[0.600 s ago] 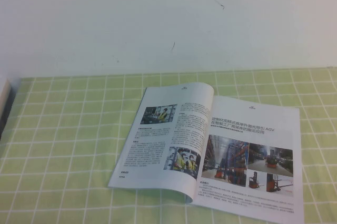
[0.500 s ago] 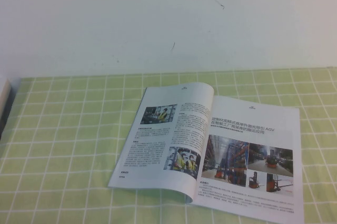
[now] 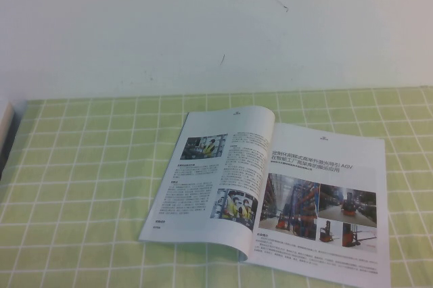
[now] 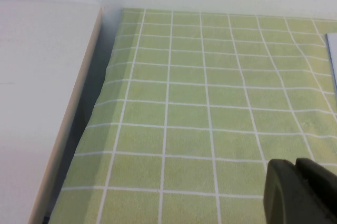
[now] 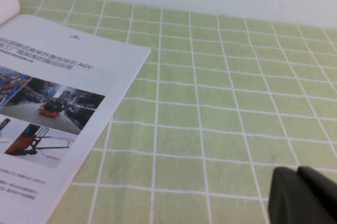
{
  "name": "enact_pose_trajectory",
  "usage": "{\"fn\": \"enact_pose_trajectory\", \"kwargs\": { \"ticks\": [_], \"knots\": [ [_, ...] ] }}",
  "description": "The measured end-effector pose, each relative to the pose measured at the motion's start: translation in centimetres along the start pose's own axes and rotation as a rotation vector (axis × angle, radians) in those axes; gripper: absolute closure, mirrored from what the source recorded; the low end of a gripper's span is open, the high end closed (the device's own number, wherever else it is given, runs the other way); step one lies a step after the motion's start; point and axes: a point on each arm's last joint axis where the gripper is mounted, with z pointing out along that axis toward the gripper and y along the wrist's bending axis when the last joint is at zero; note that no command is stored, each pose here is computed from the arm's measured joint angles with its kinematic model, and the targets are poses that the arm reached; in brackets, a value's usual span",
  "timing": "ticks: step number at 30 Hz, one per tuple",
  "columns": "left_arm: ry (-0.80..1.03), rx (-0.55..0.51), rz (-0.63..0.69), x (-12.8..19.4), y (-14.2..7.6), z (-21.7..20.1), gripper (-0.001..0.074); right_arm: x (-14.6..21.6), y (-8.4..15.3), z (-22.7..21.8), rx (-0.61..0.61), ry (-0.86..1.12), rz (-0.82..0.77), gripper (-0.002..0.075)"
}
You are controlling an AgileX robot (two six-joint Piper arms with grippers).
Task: Close book
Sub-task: 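Close the open booklet and leave it lying on the table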
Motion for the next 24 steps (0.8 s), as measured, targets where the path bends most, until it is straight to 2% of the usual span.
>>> {"fn": "enact_pose_trajectory", "kwargs": {
  "ticks": [15,24],
  "knots": [
    [0.0,0.0,0.0,0.0,0.0,0.0,0.0738,0.0,0.0,0.0,0.0,0.0,0.0,0.0729],
    [0.0,0.0,0.0,0.0,0.0,0.0,0.0738,-0.03,0.23,0.0,-0.042,-0.006,-0.015,0.0729]
  ]
}}
